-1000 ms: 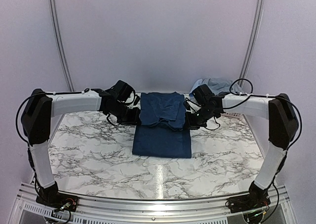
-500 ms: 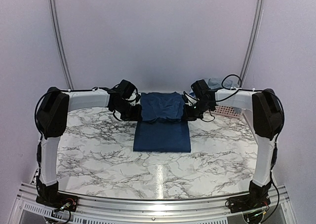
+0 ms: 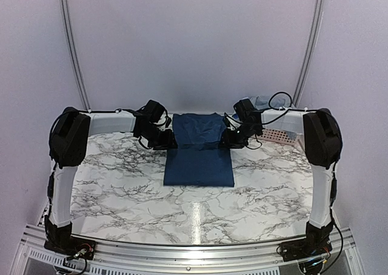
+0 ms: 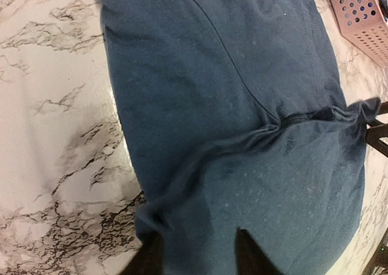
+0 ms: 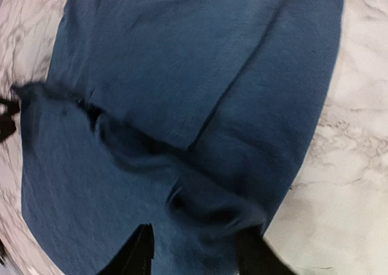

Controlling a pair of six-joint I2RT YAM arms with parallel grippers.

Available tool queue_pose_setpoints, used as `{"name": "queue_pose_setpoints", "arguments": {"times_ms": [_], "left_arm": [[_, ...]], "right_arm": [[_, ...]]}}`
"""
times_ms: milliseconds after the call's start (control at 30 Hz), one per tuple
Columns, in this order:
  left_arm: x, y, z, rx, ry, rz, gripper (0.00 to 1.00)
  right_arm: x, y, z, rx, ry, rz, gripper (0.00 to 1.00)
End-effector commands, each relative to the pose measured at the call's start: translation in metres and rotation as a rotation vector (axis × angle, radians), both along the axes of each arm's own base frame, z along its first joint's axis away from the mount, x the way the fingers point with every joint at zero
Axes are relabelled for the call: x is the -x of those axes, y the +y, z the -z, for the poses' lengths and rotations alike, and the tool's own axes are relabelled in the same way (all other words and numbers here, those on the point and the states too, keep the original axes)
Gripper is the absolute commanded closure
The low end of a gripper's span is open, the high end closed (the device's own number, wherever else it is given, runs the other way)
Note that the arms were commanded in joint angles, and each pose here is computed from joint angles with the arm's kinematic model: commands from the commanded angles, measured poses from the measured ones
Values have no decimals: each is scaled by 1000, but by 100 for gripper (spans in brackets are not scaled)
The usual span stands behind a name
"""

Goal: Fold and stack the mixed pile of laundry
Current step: Fold the rectangle-folded T-shirt at the center of the board, then smooth out the 2/3-rectangle-folded T-shirt at the center of the board.

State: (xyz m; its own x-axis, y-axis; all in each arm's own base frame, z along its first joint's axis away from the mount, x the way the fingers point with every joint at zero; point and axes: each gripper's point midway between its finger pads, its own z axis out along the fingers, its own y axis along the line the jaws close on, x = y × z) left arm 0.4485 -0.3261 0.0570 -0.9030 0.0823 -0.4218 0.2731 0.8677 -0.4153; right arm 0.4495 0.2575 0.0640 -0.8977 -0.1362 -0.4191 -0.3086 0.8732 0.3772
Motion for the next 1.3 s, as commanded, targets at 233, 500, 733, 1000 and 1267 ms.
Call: {"name": "queue_pose_setpoints", "arguments": {"times_ms": [233,500,733,1000,1267], "left_arm": [[59,4,-75,174,-39,127,1],[152,-52,-75,464,112,326,1],[168,-60,-28,526,215,265,1],[163,-14,23,435,271,116,1],[178,27,4,356,216,86,1]], "right_arm": [[55,20,-91,-212,-53,-88,29],[144,80,-62,-491,172,-216,29],[164,74,-7,-519,315,-197,30],[176,17,47,-428,408,-45,31],[194,-2,1,-414,324,-89,32]]}}
